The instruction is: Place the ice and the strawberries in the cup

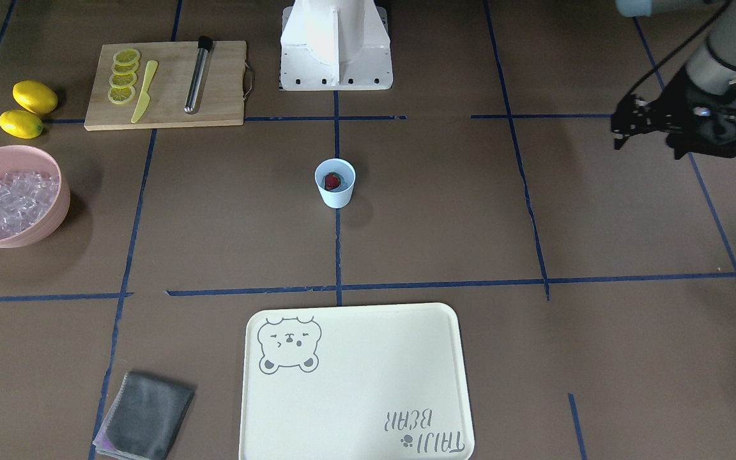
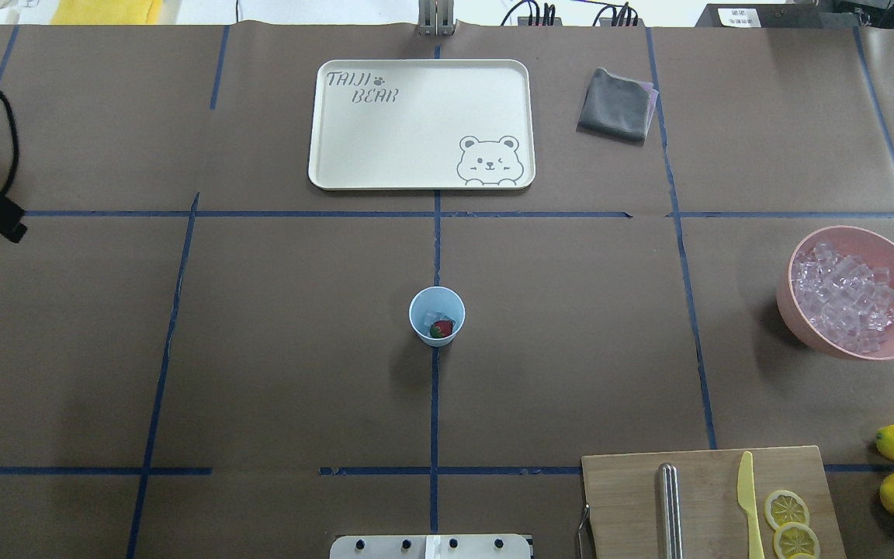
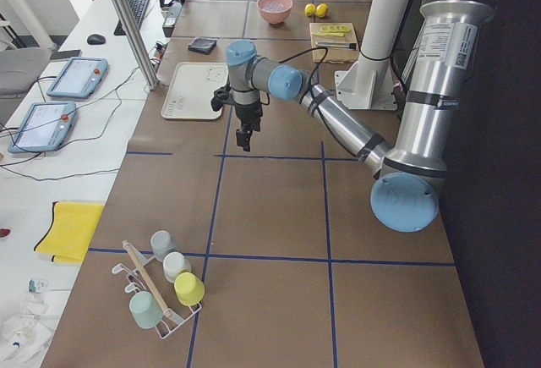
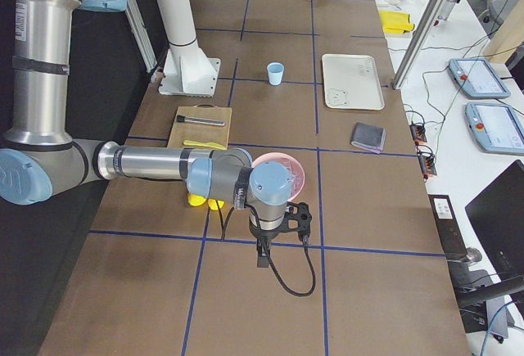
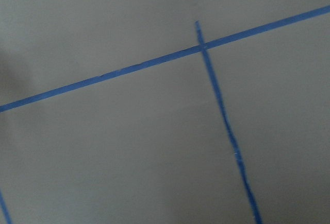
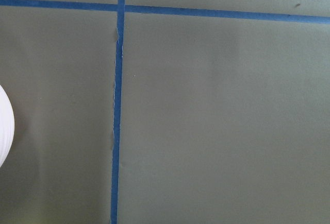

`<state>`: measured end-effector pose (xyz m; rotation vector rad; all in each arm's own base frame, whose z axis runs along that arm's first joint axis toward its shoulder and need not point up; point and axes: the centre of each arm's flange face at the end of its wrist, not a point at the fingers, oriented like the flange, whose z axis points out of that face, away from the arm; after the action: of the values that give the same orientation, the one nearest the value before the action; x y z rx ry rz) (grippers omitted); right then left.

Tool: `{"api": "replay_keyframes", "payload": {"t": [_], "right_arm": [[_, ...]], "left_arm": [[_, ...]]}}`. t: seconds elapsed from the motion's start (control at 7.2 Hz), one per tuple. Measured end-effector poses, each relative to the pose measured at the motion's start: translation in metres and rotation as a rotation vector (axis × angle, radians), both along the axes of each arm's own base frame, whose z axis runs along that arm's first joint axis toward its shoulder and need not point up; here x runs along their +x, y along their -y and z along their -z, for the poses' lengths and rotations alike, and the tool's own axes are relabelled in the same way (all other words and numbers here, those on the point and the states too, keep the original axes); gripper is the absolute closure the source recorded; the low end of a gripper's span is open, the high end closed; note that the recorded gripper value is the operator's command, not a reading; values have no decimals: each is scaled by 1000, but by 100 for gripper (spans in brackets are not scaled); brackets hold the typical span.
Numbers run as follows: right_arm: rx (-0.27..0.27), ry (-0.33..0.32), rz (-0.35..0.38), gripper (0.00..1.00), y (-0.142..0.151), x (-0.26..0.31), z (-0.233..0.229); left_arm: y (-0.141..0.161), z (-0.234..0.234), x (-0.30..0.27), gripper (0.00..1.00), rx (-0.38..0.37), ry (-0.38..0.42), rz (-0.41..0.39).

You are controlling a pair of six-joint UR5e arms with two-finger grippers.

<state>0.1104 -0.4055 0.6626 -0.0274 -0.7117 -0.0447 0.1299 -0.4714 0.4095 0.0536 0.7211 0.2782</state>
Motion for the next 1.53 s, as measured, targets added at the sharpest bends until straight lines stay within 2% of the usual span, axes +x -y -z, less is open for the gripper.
{"api": "replay_keyframes", "payload": {"t": [0.14, 0.56, 0.97, 1.53], "right_arm": [[0, 0, 1, 0, -1, 0, 0], [3, 0, 0, 0, 0, 0, 0], [20, -3, 0, 0, 1, 0, -2], [25, -3, 0, 0, 2, 0, -2]], "left_arm": [[-13, -41, -30, 0, -56, 6, 3], [-44, -133, -113, 0, -222, -27, 108], [-53, -202, -173, 0, -214, -93, 88], [-57, -214, -204, 0, -191, -108, 122]]}}
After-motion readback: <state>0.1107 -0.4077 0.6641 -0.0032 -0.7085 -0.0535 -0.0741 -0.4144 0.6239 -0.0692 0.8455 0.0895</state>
